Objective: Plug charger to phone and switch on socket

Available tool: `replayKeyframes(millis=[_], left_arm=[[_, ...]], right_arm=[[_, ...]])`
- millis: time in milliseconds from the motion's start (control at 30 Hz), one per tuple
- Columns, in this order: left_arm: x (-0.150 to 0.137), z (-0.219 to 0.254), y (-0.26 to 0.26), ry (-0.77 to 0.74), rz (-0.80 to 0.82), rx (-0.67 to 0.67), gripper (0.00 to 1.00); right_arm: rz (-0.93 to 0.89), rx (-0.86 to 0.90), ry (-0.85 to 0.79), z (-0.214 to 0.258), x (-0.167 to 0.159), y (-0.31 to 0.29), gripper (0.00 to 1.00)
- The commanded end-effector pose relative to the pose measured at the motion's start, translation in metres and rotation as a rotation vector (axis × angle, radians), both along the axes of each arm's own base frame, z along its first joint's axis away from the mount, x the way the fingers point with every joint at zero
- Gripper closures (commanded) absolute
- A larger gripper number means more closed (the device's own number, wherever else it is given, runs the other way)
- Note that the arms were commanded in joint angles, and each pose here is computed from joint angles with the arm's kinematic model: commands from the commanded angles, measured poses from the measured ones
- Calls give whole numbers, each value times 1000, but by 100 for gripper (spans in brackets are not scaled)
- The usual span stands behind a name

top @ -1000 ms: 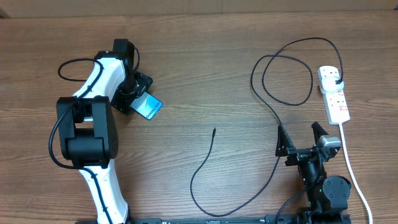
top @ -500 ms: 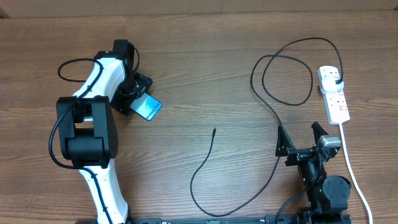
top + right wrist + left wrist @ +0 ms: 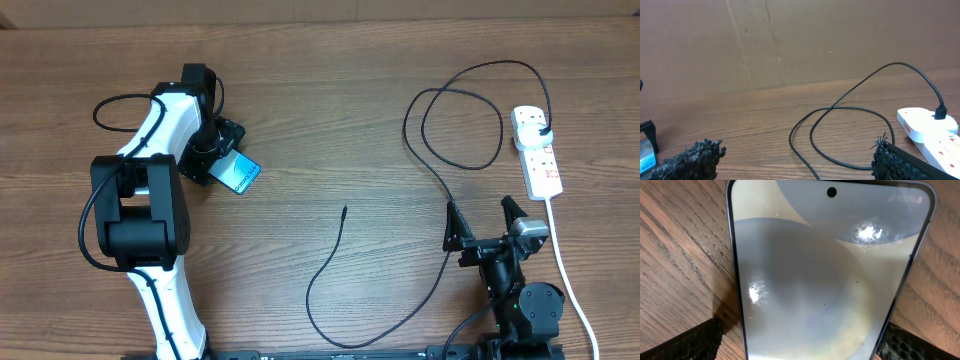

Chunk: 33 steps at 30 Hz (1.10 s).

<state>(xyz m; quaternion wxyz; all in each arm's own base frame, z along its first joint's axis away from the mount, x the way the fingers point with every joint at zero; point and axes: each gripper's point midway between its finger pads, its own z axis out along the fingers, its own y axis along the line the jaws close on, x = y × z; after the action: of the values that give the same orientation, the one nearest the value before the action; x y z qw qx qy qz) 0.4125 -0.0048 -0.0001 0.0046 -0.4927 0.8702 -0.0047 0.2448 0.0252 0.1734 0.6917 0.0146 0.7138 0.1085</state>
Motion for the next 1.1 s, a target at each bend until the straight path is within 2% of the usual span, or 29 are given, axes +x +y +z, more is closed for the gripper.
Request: replayKeyframes(millis=[0,167,467,767,1067], left_arm=[[-18,-22,6,79,-6,12,0],[-17,-22,6,77,-6,12,5],[-17,-22,6,77,-6,13,6],[-17,-22,6,77,-6,14,15],[-17,-22,6,77,-6,14,15]], right_arm=[[-3,0,-2,-2,0,0,0],[-3,0,-2,-2,0,0,0],[-3,0,-2,-2,0,0,0],[-3,0,-2,-2,0,0,0],[-3,0,-2,-2,0,0,0]])
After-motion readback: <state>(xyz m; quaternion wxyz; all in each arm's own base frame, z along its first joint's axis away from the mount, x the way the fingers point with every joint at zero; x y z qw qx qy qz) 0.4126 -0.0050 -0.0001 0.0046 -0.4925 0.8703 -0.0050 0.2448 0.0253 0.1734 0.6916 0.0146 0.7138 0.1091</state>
